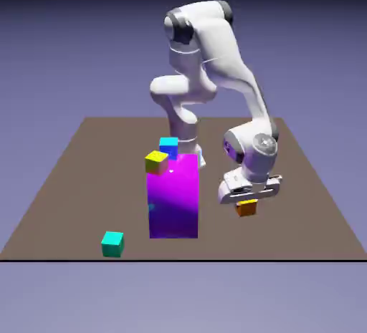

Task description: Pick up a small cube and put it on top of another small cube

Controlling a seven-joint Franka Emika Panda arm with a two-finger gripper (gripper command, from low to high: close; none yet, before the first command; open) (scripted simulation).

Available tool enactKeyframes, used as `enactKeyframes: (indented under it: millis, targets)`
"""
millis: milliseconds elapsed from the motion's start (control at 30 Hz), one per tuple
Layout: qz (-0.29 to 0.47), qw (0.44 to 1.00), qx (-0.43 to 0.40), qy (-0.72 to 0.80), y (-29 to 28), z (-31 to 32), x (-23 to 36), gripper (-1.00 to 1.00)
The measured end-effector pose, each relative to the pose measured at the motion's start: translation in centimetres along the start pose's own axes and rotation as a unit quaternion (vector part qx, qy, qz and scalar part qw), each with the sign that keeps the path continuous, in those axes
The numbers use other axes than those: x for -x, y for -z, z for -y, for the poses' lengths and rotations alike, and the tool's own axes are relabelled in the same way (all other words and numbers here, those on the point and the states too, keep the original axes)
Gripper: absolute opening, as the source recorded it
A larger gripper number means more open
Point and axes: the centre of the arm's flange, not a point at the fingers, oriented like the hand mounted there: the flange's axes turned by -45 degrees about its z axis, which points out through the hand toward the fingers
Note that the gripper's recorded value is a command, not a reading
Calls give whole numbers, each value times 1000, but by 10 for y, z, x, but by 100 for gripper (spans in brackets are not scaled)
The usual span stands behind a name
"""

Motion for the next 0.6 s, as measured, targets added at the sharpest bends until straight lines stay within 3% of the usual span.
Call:
enactKeyframes:
  millis: [200,433,600]
  targets:
    - [96,983,-86,-132,27,-40,8,-100]
    - [198,925,-214,-242,73,-78,25,-100]
    - [155,879,-252,-373,152,-185,45,-100]
